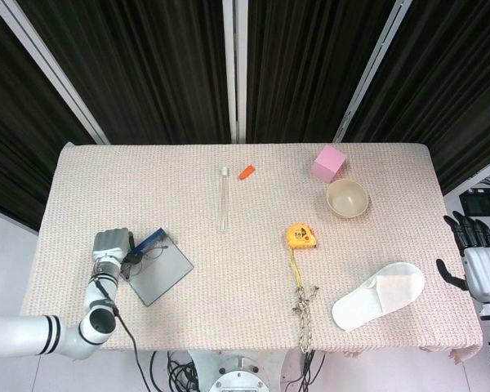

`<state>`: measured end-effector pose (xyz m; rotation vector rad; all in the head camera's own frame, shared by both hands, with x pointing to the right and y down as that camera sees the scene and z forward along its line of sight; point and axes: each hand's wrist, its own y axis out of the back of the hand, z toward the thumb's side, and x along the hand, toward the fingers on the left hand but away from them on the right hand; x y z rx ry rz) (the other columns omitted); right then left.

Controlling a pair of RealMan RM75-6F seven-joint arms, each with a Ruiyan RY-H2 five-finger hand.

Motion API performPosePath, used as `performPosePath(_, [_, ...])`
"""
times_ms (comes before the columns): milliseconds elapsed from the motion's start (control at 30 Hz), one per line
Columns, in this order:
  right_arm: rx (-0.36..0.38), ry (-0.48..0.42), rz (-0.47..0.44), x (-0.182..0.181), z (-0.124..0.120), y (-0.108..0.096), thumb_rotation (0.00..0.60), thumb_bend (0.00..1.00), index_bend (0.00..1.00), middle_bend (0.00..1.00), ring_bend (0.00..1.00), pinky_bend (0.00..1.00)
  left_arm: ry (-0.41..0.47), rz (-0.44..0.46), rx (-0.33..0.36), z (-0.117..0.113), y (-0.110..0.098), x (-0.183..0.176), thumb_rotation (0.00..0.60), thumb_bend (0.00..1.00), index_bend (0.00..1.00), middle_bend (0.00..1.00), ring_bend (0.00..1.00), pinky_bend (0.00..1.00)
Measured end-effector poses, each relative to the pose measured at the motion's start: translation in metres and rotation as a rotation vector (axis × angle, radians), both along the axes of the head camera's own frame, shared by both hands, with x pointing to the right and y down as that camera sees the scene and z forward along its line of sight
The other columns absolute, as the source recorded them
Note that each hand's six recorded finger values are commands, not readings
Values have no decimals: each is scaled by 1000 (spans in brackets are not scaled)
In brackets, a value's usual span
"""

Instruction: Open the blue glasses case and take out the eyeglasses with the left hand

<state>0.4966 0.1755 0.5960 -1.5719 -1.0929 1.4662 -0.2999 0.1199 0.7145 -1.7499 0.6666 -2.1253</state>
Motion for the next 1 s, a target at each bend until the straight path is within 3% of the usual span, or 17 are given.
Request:
performPosePath(500, [0,0,2,1,1,1,600,327,0,0,0,0,21,22,40,-3,-5,6,484,400,579,352,254,340])
performPosePath(1000, [-5,0,6,3,2,1,600,327,0,0,0,0,-44,231,219,-12,-14,27,502,416,581,354,254,339])
